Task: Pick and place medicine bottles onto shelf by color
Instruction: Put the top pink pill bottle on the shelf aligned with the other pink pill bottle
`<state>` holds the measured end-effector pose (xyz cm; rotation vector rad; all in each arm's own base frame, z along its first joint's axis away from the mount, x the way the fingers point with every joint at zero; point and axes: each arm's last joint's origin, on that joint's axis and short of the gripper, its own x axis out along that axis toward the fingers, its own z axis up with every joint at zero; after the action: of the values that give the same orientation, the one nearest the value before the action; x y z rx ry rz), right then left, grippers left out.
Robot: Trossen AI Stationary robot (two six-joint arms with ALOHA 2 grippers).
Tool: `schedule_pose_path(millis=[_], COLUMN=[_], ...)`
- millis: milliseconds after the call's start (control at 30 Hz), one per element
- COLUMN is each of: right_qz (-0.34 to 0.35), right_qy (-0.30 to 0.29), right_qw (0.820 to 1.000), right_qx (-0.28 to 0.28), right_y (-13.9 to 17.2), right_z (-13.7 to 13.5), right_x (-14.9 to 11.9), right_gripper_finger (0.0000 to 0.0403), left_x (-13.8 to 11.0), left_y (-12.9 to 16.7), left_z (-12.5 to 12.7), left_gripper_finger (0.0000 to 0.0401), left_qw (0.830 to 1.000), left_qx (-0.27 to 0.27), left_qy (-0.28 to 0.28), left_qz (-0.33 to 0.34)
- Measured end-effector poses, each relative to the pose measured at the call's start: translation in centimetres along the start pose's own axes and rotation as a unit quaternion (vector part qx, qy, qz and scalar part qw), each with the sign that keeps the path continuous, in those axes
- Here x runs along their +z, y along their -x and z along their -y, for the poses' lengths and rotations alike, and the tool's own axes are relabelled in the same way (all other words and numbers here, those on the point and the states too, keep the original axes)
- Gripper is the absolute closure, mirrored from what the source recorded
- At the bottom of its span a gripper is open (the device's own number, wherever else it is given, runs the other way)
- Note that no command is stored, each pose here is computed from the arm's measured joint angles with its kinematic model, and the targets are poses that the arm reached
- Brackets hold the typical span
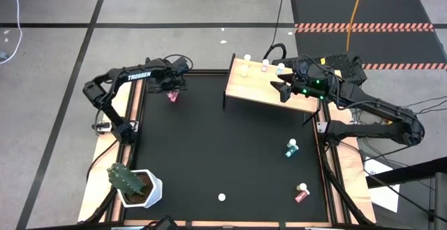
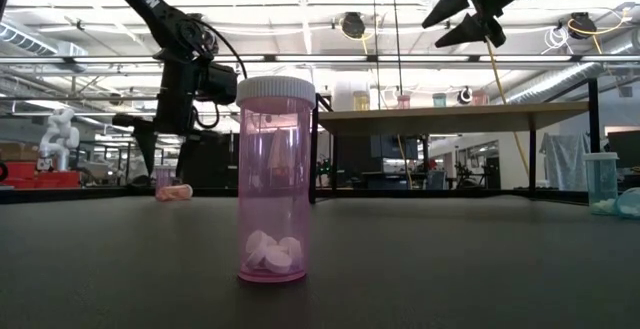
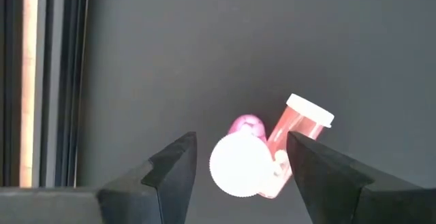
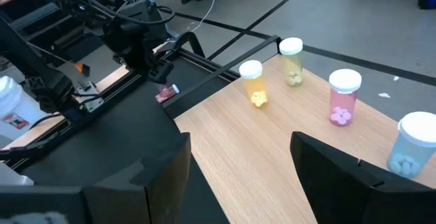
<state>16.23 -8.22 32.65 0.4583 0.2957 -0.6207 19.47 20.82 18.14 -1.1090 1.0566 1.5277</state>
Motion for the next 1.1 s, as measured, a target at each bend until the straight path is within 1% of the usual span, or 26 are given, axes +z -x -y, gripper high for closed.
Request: schedule_pose_path(millis=[133,200,400,500,633,767,933,1100], right_qz=[0.0,0.0,0.0,0.0,0.0,0.0,0.001,0.009], right_qy=[-0.003,-0.003,-0.008,-0.008,-0.009,-0.008,-0.008,-0.005], right_qw=[1.0,1.0,1.0,1.0,1.0,1.0,1.0,1.0], right_qx=[0.0,0.0,-0.001,-0.001,-0.001,-0.001,0.0,0.004], right_y=[0.0,0.0,0.0,0.0,0.0,0.0,0.1,0.5], right_z=[0.0,0.0,0.0,0.0,0.0,0.0,0.0,0.0], right_x=[0.0,0.0,0.0,0.0,0.0,0.0,0.0,0.1], right_gripper_finger=[0.0171,0.0177,0.019,0.0191,0.0191,0.0191,0.0191,0.0191], left_x=[0.1,0.1,0.2,0.2,0.1,0.0,-0.7,-1.2], left_y=[0.0,0.0,0.0,0.0,0.0,0.3,2.6,7.6], left_z=[-0.1,-0.1,-0.1,-0.1,0.0,0.0,-0.6,-1.8], left_gripper_finger=[0.0177,0.0189,0.0257,0.0281,0.0286,0.027,0.027,0.0286], left_qw=[1.0,1.0,1.0,1.0,1.0,0.999,0.997,0.988], left_qx=[0.005,0.005,0.004,0.003,0.002,-0.018,-0.065,-0.138], left_qy=[0.002,0.003,0.0,-0.005,-0.022,-0.029,-0.047,-0.065], left_qz=[0.007,0.008,0.008,0.008,0.008,-0.013,-0.014,0.008])
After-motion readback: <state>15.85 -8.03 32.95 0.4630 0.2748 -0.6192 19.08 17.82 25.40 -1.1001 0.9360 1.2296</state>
